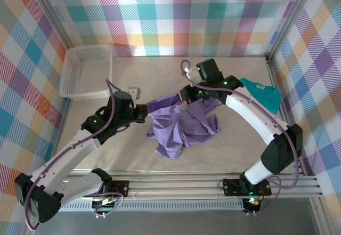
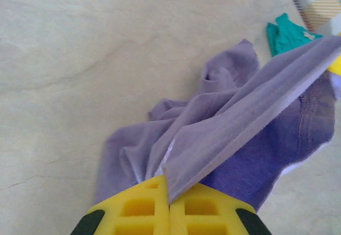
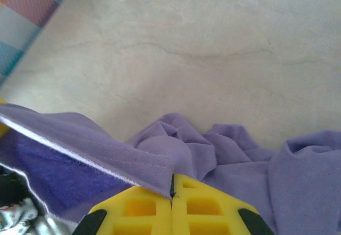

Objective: Fold the inside-out t-shirt
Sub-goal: Turn the T-shirt inside out at the center of the table, then flatten out the T-shirt at the center of the table.

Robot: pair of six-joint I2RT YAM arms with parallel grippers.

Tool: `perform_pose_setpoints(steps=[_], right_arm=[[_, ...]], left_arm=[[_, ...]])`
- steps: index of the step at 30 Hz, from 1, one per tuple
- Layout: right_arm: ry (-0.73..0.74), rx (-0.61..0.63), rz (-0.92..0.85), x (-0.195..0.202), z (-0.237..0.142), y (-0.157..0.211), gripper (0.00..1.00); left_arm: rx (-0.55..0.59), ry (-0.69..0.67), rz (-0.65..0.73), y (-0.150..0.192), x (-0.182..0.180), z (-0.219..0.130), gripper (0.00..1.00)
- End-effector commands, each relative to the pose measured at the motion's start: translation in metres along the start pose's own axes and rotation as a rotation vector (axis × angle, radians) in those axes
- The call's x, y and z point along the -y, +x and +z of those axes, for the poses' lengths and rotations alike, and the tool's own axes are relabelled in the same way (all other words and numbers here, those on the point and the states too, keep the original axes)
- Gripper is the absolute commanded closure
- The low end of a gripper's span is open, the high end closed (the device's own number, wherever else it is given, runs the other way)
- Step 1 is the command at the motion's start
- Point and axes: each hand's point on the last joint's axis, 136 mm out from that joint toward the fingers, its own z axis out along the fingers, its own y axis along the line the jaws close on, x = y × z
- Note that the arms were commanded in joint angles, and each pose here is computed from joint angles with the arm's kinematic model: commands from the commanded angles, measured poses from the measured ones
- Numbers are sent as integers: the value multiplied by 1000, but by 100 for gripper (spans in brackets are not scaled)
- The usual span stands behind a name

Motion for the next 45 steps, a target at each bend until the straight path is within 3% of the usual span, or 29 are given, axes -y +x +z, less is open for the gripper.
perform_pose_setpoints(steps=[1,6,13,17,20,24,26,28,30,33,37,42,45], right_arm=[[208,-36,-72,29,-6,9,99],[259,-85,-11,38,-14,45,99],[401,-308,260,69,-5,149,92],[410,-310,370,72,-4,189,79],[340,-251,319,60,-9,176,64],[219,-92,199,40,-11,124,51],[184,-17,168,38,-2,98,45],[143,40,182,45,13,70,42],[103,80,217,59,32,43,41],[157,47,220,90,59,24,36],[306,-122,191,130,94,39,34],[317,-250,246,140,120,76,21],[275,-292,278,135,129,89,18]], left_arm=[[-34,-62,27,6,-14,-5,100],[-151,144,130,50,29,9,100],[-375,263,270,148,68,29,100],[-486,307,346,191,92,39,90],[-443,318,365,176,100,37,73],[-270,335,353,128,100,20,44],[-160,283,252,96,81,19,30],[-78,122,53,67,31,30,22],[-67,0,-204,52,-22,47,22],[-155,-8,-403,56,-53,83,22],[-275,3,-441,76,-54,118,23],[-387,21,-419,102,-46,136,24],[-436,41,-414,118,-38,143,30]])
